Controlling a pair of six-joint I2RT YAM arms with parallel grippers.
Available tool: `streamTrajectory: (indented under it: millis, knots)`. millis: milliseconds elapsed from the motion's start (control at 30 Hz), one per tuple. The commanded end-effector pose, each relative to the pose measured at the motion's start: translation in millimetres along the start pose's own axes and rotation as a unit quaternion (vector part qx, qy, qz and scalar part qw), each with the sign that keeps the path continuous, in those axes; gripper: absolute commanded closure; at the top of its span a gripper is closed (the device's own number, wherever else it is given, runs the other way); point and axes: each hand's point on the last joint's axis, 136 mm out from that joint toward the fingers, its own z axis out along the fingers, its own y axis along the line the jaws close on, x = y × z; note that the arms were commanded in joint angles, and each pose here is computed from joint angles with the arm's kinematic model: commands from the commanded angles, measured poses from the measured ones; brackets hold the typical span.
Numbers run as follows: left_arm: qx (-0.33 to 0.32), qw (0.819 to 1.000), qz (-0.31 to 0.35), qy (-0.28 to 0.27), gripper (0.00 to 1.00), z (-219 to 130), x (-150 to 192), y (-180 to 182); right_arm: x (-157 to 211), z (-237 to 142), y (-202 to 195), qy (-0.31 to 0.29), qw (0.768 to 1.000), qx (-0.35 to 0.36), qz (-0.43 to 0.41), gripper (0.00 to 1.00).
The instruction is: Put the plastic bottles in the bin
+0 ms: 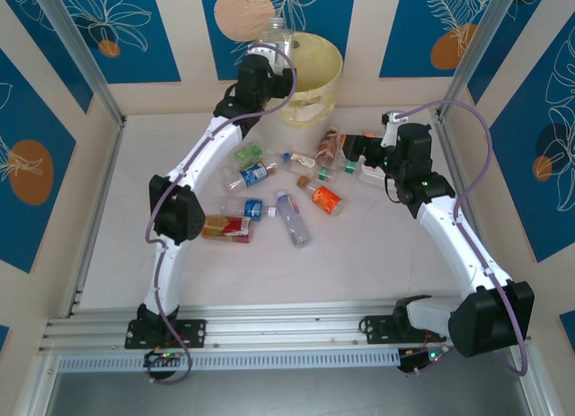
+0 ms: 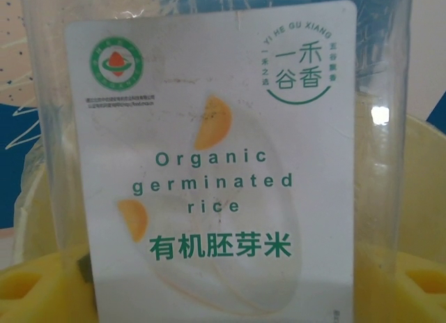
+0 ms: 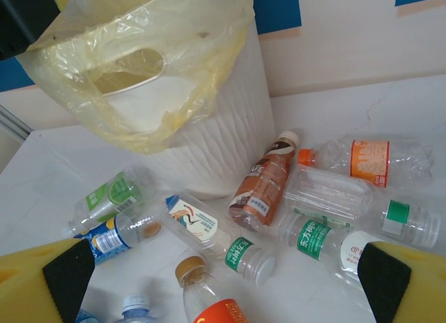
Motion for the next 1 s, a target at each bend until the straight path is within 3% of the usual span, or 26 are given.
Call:
streamTrajectory:
  millis: [0, 133, 233, 533, 733, 967]
  knots:
    - [-0.032, 0.998, -0.005, 0.046, 0.19, 1.7, 20.2, 10.8, 5.6, 0.9, -8.5, 0.008, 1.000, 0.016, 0.010, 0.01]
    - [-0.022, 0.996, -0.005, 0.087, 0.18, -11.0, 26.9, 7.6, 5.6, 1.0, -9.3, 0.010, 1.000, 0.017, 0.009, 0.01]
    - [-0.016, 0.994, 0.005, 0.105, 0.10, -22.1, 27.3, 5.9, 5.8, 1.3, -10.8, 0.011, 1.000, 0.019, 0.010, 0.01]
    - [0.025, 0.994, 0.006, 0.103, 0.00, -42.0, 9.0, -7.5, 5.7, 4.4, -9.7, 0.015, 1.000, 0.014, 0.019, 0.01]
    - [0.045, 0.994, 0.009, 0.096, 0.00, -50.3, -1.5, -13.6, 11.1, 9.4, -12.1, 0.025, 0.999, 0.014, 0.027, 0.01]
    - [0.110, 0.991, 0.025, 0.077, 0.00, -68.6, -20.2, -34.0, 15.9, 13.8, -17.5, 0.035, 0.999, 0.019, 0.026, 0.01]
